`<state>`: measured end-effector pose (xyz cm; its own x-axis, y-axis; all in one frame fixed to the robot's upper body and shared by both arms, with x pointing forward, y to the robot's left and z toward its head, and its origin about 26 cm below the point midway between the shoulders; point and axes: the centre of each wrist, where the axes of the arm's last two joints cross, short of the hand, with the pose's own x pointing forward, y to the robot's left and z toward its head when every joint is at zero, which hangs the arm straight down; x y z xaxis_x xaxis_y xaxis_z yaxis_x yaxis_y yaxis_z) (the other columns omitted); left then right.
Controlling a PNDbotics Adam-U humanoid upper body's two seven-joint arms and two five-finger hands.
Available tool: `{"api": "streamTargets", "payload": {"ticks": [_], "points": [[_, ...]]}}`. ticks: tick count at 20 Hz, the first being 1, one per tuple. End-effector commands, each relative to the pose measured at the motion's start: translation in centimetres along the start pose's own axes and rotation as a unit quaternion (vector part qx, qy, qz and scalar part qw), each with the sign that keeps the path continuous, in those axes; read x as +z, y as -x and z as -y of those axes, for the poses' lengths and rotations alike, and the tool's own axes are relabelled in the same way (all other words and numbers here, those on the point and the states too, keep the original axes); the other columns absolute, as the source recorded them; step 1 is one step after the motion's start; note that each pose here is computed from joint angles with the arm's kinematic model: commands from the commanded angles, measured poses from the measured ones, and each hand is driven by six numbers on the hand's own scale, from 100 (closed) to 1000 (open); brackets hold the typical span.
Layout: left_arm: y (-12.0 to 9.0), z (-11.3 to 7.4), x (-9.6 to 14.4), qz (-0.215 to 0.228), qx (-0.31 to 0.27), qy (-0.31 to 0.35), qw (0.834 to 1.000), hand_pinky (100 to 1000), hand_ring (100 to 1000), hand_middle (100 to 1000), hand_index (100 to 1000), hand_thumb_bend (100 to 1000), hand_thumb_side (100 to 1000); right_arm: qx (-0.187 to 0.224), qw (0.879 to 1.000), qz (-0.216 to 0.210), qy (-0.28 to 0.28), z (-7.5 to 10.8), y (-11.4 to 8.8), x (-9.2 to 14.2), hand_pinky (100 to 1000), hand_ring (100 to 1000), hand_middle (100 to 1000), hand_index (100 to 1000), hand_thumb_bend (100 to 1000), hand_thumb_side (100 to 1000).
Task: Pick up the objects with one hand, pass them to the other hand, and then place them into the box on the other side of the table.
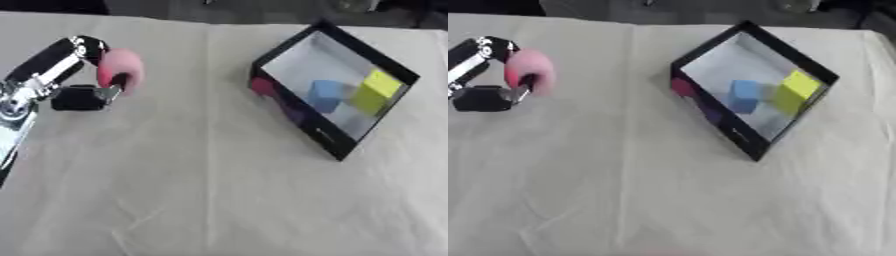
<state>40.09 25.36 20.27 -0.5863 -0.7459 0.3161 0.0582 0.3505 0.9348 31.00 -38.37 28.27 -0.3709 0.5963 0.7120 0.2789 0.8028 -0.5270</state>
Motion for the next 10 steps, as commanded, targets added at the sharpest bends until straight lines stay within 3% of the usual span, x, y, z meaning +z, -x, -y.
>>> {"api": "streamTargets", "payload": {"ticks": [1, 4, 10], "points": [[-0.9, -0.7, -0.6, 0.024, -0.004, -0.021, 0.999, 745, 663, 587, 509, 100, 390, 0.022, 0.999, 0.023, -0.011, 0.2, -1.6, -0.5, 737, 961, 914, 969, 100, 207], [-1.8, 0.9, -1.7, 0.046, 0.028, -0.027, 0.998, 745, 663, 587, 510, 100, 402, 0.038, 0.998, 0.021, -0.050, -1.4, -2.1, -1.2, 746, 959, 907, 964, 100, 174], [-2.7, 2.7, -3.0, 0.074, 0.026, -0.038, 0.996, 740, 661, 587, 509, 100, 420, 0.071, 0.992, 0.007, -0.101, -3.3, -1.4, -1.8, 753, 956, 902, 962, 100, 162]]}}
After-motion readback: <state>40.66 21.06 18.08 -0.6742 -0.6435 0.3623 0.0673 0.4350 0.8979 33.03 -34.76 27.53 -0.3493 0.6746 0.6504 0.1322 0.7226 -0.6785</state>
